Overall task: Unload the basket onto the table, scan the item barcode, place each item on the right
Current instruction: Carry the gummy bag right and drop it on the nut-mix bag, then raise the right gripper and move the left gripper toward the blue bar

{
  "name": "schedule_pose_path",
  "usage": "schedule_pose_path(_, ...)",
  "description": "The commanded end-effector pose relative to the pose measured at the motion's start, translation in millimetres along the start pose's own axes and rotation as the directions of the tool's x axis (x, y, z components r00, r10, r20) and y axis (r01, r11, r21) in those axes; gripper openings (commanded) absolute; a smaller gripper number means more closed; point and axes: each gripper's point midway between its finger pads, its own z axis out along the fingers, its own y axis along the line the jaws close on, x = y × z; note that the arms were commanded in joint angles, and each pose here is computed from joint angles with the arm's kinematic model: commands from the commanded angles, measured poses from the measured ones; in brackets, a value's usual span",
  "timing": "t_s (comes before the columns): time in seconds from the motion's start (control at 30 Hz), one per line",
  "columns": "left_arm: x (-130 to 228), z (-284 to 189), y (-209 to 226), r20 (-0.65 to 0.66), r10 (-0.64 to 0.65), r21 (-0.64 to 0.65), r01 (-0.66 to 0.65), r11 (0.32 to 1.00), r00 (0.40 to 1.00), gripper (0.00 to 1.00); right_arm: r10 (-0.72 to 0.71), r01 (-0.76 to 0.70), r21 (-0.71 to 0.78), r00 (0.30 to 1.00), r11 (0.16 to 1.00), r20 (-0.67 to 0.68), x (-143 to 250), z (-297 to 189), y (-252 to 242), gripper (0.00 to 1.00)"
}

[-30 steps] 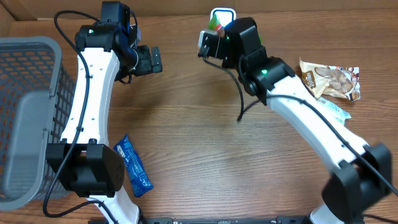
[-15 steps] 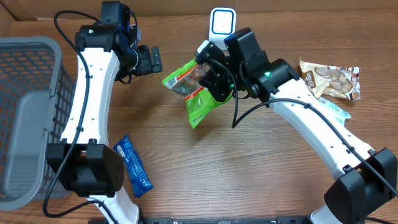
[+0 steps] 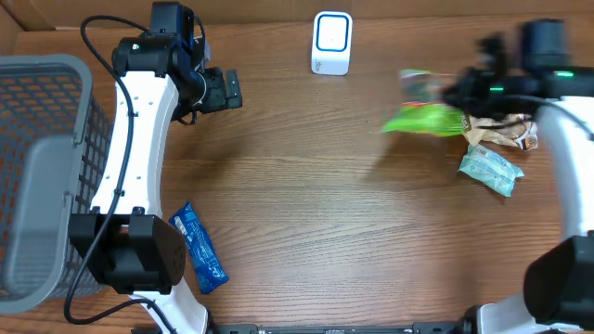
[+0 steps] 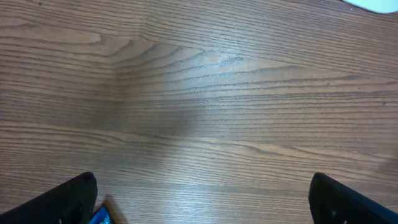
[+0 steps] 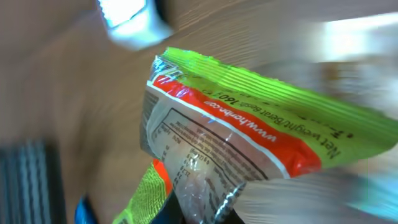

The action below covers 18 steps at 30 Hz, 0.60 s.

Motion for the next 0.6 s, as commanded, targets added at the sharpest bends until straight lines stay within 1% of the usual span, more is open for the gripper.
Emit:
schedule_pose_path(0.0,-2.7,-1.8,-2.8,0.008,0.025,0.009,-0.025,1.0,1.0,1.0,0.155,-0.167,0.123,0.983,0.978,0.1,-10.5,-28.7,-54.9,0.04)
schedule_pose_path(0.07,-2.7,-1.8,-2.8,0.008,0.025,0.009,-0.025,1.0,1.0,1.0,0.252,-0.278,0.205,0.957,0.938,0.146,-8.3,-33.6,-97.0,0.04)
schedule_pose_path(0.1,-2.7,-1.8,-2.8,0.008,0.025,0.009,-0.025,1.0,1.0,1.0,0.274,-0.305,0.227,0.948,0.925,0.16,-6.1,-33.8,-111.6,0.04)
schedule_pose_path(0.2,-2.6,-1.8,-2.8,0.008,0.025,0.009,-0.025,1.0,1.0,1.0,0.312,-0.354,0.267,0.931,0.896,0.189,2.7,-27.3,-146.4,0.04)
schedule_pose_path(0.27,-2.6,-1.8,-2.9,0.008,0.025,0.01,-0.025,1.0,1.0,1.0,0.322,-0.367,0.277,0.926,0.888,0.195,8.6,-20.5,-159.0,0.08)
schedule_pose_path(0.3,-2.7,-1.8,-2.8,0.008,0.025,0.009,-0.025,1.0,1.0,1.0,0.317,-0.366,0.292,0.927,0.884,0.202,11.1,-16.7,-165.7,0.23)
schedule_pose_path(0.37,-2.7,-1.8,-2.8,0.008,0.025,0.009,-0.025,1.0,1.0,1.0,0.31,-0.365,0.308,0.927,0.879,0.213,12.2,-14.1,-171.6,0.4)
schedule_pose_path(0.4,-2.7,-1.8,-2.8,0.008,0.025,0.009,-0.025,1.0,1.0,1.0,0.306,-0.361,0.307,0.928,0.881,0.214,11.3,-14.0,-171.5,0.46)
schedule_pose_path(0.5,-2.7,-1.8,-2.8,0.008,0.025,0.009,-0.025,1.0,1.0,1.0,0.292,-0.351,0.291,0.929,0.89,0.227,4.5,-17.5,-165.6,0.54)
schedule_pose_path(0.57,-2.7,-1.8,-2.8,0.008,0.025,0.009,-0.025,1.0,1.0,1.0,0.283,-0.343,0.28,0.93,0.897,0.235,-2.0,-24.6,-157.9,0.56)
